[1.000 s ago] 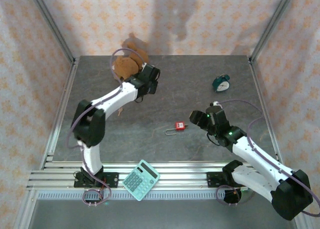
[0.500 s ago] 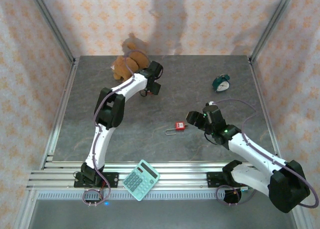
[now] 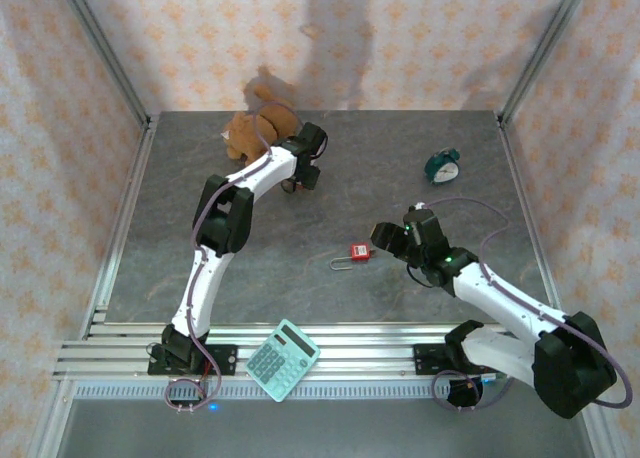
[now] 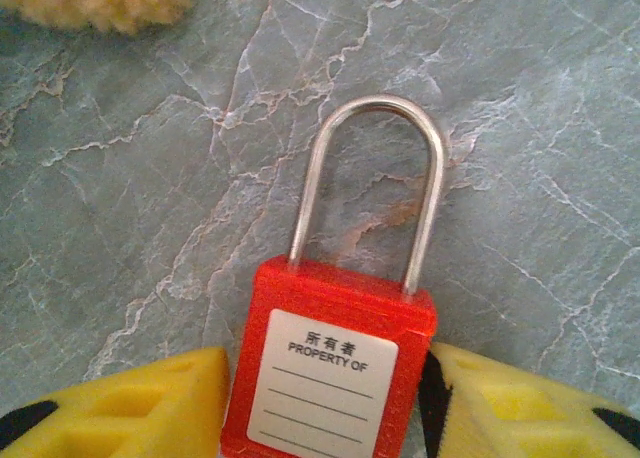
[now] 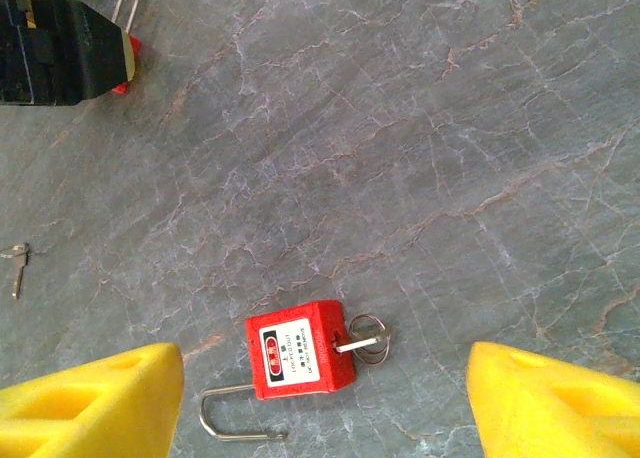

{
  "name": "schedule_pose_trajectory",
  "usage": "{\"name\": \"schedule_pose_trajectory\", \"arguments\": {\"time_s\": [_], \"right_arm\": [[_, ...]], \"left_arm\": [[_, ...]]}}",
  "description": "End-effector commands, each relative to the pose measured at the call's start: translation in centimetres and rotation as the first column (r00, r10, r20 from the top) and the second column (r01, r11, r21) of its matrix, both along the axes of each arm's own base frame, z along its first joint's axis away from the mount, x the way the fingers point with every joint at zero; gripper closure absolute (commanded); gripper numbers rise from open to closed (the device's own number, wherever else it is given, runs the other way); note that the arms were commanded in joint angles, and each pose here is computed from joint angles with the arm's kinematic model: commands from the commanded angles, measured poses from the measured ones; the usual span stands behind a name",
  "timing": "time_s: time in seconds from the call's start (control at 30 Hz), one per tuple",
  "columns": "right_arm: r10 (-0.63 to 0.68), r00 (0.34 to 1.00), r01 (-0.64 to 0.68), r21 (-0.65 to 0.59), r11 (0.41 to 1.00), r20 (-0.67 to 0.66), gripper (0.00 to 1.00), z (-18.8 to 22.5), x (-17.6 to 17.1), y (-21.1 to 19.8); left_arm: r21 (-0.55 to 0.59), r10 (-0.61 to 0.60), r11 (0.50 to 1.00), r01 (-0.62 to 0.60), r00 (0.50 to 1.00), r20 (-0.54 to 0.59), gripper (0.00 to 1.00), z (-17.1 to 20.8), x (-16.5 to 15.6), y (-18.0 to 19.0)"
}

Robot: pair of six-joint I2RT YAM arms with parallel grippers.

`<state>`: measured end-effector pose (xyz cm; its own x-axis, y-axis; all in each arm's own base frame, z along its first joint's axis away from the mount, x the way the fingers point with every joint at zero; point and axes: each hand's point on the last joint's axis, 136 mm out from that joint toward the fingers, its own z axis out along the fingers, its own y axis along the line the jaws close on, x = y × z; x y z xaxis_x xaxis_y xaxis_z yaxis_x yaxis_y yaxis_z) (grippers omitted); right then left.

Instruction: Unlock with the key

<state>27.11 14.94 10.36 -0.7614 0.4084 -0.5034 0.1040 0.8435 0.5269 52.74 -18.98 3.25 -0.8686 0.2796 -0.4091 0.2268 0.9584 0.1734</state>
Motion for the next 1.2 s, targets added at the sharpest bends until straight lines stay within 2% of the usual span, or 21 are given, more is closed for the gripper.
{"name": "schedule_pose_trajectory", "arguments": {"time_s": [0.0,0.43,0.63,0.8,1.07,1.17], "right_arm": [[-0.007,0.999,0.006,0.029,1.0,0.032,0.27,1.5,1.0,0.5],[-0.014,0.999,0.012,0.043,0.999,0.048,0.27,2.6,0.7,0.3],[-0.017,0.998,0.014,0.05,0.999,0.064,0.27,3.3,0.3,0.0],[-0.005,0.997,0.002,0.047,0.999,0.074,0.27,4.2,0.0,-0.1],[0.008,0.998,-0.013,0.068,0.998,0.066,0.27,5.0,-1.2,-0.2],[0.012,0.998,-0.016,0.065,0.998,0.067,0.27,5.1,-1.6,-0.4]], "left_arm": [[0.008,0.011,1.0,-0.01,0.999,-0.034,0.5,-0.9,-0.1,0.6],[0.0,0.029,1.0,-0.029,0.998,-0.049,0.63,0.3,-1.7,1.0],[-0.025,0.032,0.999,-0.033,0.997,-0.066,0.64,0.9,-4.2,0.7],[0.003,-0.01,1.0,0.01,0.996,-0.084,0.64,0.2,-7.8,-1.0],[-0.013,-0.133,0.991,0.133,0.983,-0.127,0.63,-1.6,-16.1,-5.1],[-0.021,-0.189,0.982,0.188,0.972,-0.142,0.56,-2.0,-18.3,-5.4]]}}
